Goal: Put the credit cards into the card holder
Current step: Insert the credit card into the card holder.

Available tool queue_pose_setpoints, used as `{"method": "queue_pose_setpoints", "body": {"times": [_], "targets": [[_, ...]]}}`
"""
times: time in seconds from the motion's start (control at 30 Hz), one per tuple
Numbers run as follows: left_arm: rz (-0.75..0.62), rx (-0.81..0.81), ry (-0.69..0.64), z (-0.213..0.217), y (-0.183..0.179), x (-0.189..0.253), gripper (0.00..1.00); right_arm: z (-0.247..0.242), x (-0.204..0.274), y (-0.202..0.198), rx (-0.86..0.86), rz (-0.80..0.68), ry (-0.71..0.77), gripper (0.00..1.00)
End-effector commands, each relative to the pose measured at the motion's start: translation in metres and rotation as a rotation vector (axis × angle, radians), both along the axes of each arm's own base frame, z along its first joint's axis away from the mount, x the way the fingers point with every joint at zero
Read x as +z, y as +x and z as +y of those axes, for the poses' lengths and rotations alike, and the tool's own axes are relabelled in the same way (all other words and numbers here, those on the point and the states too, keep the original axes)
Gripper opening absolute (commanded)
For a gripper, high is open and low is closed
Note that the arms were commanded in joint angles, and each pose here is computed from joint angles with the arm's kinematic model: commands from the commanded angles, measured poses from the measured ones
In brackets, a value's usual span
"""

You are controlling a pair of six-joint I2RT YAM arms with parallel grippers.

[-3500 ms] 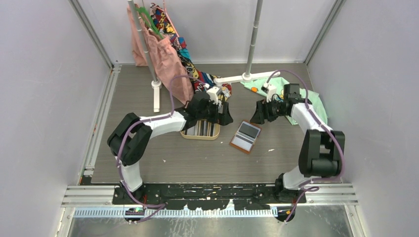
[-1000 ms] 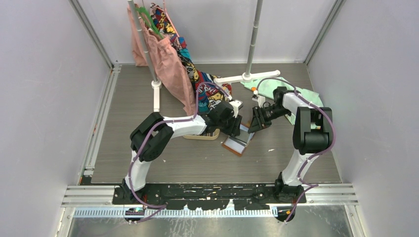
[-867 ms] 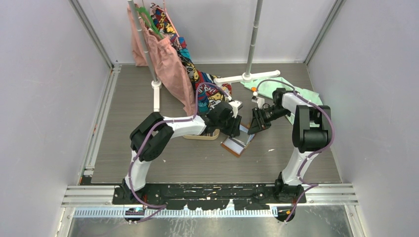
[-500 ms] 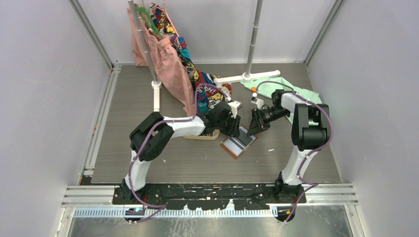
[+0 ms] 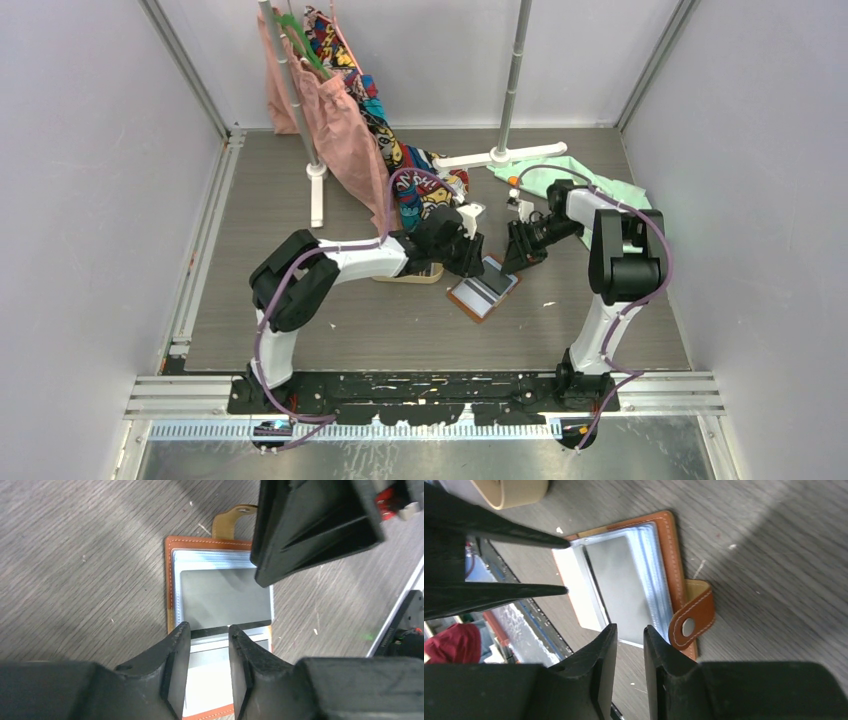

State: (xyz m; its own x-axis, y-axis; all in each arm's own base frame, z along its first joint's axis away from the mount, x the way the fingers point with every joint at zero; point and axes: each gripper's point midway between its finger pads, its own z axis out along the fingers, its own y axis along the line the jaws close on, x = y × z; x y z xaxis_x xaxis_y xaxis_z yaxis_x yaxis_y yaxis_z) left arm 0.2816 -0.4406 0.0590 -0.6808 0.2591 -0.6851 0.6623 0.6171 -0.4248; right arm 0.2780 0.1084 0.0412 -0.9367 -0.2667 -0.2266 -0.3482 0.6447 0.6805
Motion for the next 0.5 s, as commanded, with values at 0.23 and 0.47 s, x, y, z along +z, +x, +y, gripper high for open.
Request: {"method": "queue_pose_setpoints", "body": {"times": [0.23, 0.47], "targets": [[0.024, -0.068, -0.054, -0.007, -0.018, 0.035, 0.09, -0.009, -0.001, 0.012, -0.018, -0.067, -0.1, 0.33], [0.059, -0.08, -0.049, -0.014, -0.02, 0.022, 0.07, -0.009, -0.004, 0.011, -0.012, -0.053, -0.102, 0.33]]}}
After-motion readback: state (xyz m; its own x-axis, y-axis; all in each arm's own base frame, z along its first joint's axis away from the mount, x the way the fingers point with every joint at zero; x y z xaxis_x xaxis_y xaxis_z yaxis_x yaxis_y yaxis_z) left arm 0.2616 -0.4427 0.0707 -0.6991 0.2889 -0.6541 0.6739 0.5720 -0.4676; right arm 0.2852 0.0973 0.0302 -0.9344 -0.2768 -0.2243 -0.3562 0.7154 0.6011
